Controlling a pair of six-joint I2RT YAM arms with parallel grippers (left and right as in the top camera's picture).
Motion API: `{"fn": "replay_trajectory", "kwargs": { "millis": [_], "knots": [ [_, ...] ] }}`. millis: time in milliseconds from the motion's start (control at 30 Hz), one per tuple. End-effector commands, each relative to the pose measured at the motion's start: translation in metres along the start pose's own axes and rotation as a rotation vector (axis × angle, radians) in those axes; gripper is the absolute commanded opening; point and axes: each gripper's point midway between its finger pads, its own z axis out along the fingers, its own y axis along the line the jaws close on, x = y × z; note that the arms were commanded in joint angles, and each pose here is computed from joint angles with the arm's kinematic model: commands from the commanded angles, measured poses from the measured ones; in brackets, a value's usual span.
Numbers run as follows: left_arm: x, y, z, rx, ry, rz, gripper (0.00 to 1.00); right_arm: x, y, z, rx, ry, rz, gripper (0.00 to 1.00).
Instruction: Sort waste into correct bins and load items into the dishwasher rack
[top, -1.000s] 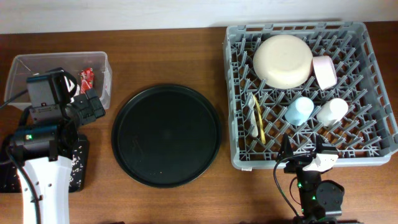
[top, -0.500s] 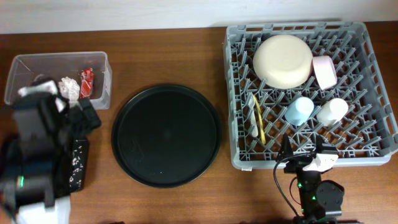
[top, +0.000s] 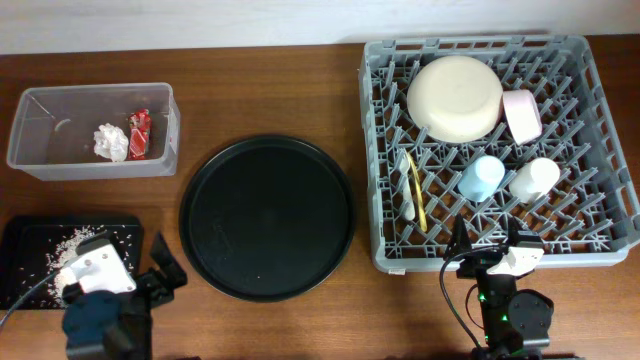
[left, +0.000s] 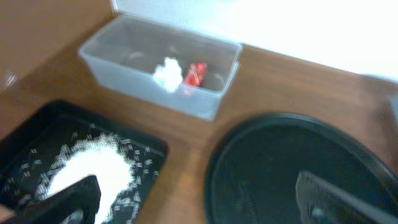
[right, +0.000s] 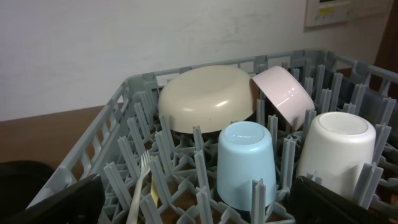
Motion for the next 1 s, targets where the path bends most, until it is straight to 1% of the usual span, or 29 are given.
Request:
{"fn": "replay_trajectory", "kwargs": {
  "millis": [0, 133, 233, 300, 433, 533, 633, 800, 900, 967],
  "knots": [
    [0.006, -0.028, 0.009, 0.157, -0.084, 0.01, 0.99, 0.001, -0.005, 0.0, 0.026, -0.001, 0.008, 0.98],
    [-0.01, -0.06, 0.02, 0.327, -0.301, 0.002, 0.99, 0.001, -0.005, 0.0, 0.026, -0.001, 0.008, 0.98],
    [-0.005, -0.07, 0.028, 0.382, -0.381, 0.0, 0.99, 0.001, -0.005, 0.0, 0.026, -0.001, 0.008, 0.98],
    [0.009, -0.073, 0.035, 0.398, -0.385, 0.002, 0.99, 0.001, -0.005, 0.0, 0.026, -0.001, 0.008, 0.98],
    [0.048, -0.074, 0.049, 0.414, -0.342, 0.012, 0.99, 0.001, -0.005, 0.0, 0.026, -0.001, 0.008, 0.98],
    [0.064, -0.077, 0.053, 0.433, -0.331, 0.019, 0.99, 0.001, -0.005, 0.0, 0.026, -0.001, 0.008, 0.98],
    [0.088, -0.08, 0.06, 0.451, -0.293, 0.03, 0.99, 0.001, -0.005, 0.0, 0.026, -0.001, 0.008, 0.98],
    [0.091, -0.079, 0.062, 0.429, -0.283, 0.043, 0.99, 0.001, -0.005, 0.0, 0.026, -0.001, 0.008, 0.98],
    [0.091, -0.078, 0.062, 0.419, -0.297, 0.105, 0.99, 0.001, -0.005, 0.0, 0.027, -0.002, 0.008, 0.98],
    [0.091, -0.078, 0.062, 0.416, -0.297, 0.104, 0.99, 0.001, -0.005, 0.0, 0.027, -0.002, 0.008, 0.98]
  ]
}}
